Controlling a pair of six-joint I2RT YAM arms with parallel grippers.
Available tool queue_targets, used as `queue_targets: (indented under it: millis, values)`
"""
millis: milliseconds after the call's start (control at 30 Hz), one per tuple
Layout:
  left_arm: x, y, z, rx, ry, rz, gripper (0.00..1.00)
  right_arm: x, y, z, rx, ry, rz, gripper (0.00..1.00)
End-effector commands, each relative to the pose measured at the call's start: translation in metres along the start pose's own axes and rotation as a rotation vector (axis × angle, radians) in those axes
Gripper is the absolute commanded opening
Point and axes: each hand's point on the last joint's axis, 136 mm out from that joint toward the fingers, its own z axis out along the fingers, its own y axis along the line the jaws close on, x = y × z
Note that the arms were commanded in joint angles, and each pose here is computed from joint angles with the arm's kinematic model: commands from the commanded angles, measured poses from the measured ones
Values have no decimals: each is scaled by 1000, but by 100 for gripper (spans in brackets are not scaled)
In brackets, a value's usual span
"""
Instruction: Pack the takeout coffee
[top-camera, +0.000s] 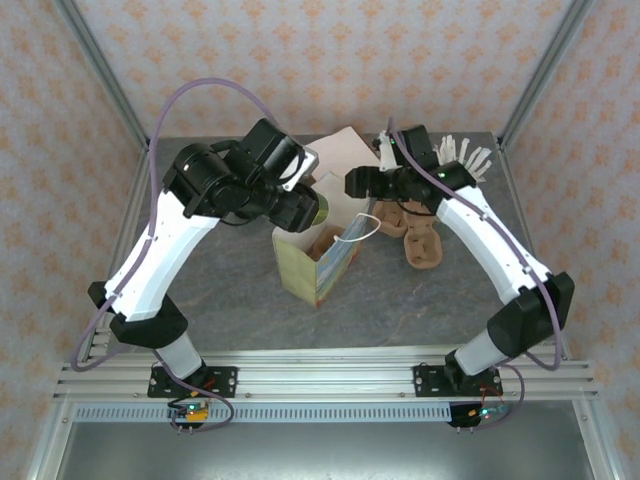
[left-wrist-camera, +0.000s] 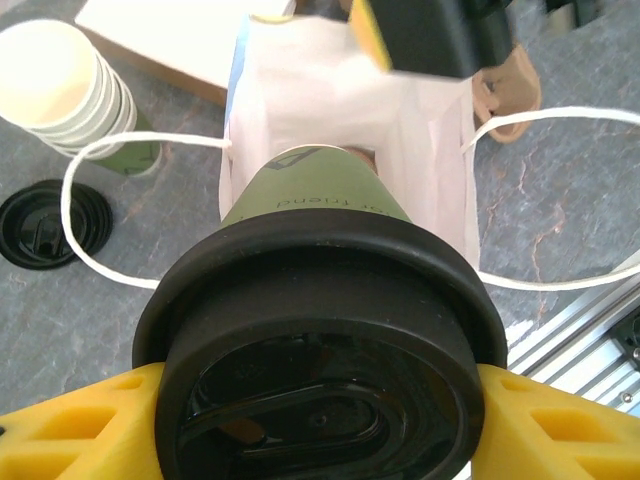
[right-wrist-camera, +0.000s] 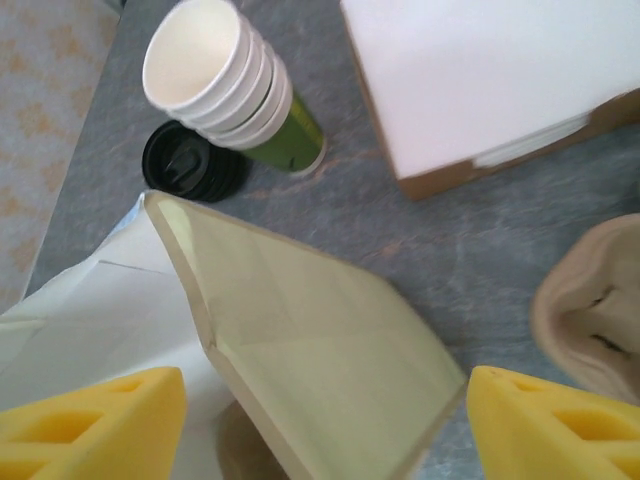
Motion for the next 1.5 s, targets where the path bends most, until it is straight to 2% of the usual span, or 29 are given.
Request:
queue_targets:
  millis: [0, 200, 433, 600, 700, 1033, 1300, 1333, 1467]
  values:
    - [13, -2, 23, -23, 106, 1, 54, -26, -13, -34, 96, -182, 5, 77]
    - [20, -3, 53, -47, 212, 21, 54, -25, -32, -55, 184, -288, 4, 78]
    - [26, -6, 76, -60, 299, 24, 50, -10, -37, -46, 186, -250, 1, 78]
    - [31, -3, 73, -72, 319, 8, 45, -4, -43, -38, 201, -235, -1, 78]
    - [33, -3, 84, -94, 360, -3, 43, -3, -43, -36, 199, -235, -2, 78]
    - [54, -5, 88, -144, 451, -16, 43, 0, -50, -34, 231, -235, -24, 79]
    - [64, 0, 81, -167, 463, -30, 43, 4, -49, -34, 216, -229, -27, 80]
    - [65, 2, 70, -158, 443, -34, 43, 5, -49, -33, 213, -227, -27, 80]
    - [78, 3, 71, -161, 486, -24, 43, 6, -48, -31, 209, -221, -27, 80]
